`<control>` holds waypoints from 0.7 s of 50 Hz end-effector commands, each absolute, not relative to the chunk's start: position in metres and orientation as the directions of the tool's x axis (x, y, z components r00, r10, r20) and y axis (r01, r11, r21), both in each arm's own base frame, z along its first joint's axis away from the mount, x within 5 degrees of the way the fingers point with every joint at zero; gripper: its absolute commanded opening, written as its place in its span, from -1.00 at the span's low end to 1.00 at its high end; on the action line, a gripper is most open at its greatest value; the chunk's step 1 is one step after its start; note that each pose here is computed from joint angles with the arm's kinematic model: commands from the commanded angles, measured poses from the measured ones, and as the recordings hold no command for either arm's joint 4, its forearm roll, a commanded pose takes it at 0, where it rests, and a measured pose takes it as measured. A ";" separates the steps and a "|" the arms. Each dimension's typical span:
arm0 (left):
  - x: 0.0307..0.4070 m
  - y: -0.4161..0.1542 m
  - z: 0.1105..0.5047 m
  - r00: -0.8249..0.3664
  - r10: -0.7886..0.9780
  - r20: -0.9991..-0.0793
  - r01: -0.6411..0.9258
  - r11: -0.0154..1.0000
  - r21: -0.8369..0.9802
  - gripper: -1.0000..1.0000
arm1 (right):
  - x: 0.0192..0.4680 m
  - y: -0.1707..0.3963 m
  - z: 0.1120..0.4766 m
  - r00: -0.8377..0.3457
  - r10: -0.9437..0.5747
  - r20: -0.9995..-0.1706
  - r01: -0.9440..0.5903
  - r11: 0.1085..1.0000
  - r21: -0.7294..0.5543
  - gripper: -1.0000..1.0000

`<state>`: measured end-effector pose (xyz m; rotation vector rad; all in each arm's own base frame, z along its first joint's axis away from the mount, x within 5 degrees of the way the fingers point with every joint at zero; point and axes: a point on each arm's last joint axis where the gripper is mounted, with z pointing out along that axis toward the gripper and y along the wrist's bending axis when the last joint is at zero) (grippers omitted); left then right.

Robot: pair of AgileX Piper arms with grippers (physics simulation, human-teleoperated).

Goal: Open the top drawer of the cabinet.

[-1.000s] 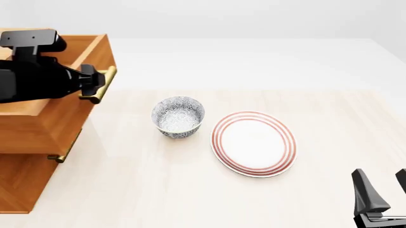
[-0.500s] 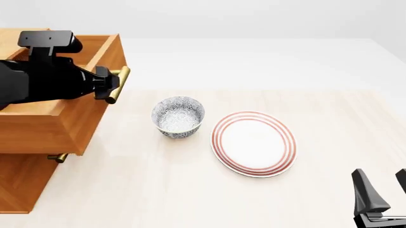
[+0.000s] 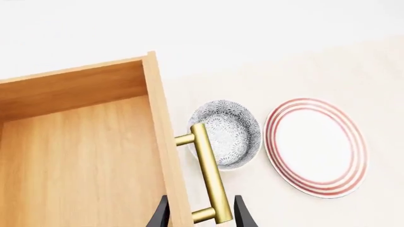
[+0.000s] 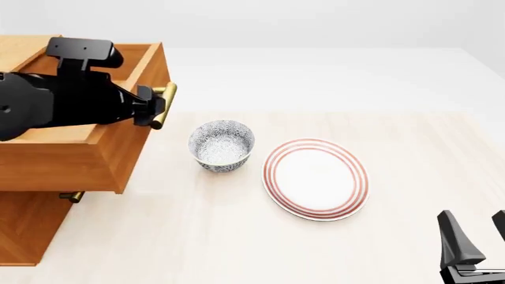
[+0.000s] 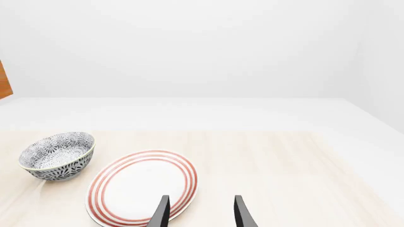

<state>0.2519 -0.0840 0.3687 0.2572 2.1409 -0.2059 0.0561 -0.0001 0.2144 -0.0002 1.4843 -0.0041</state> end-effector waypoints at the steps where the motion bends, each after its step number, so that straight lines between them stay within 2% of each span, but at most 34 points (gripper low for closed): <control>1: 0.253 -0.107 0.349 -0.589 0.187 -0.787 0.357 0.933 -0.046 1.00 | 0.056 0.000 0.214 0.086 -0.003 -0.996 0.003 1.000 -0.002 1.00; 35: 0.242 -0.106 0.373 -0.561 0.215 -0.800 0.384 0.923 -0.022 1.00 | 0.056 0.000 0.214 0.086 -0.003 -0.996 0.002 1.000 -0.003 1.00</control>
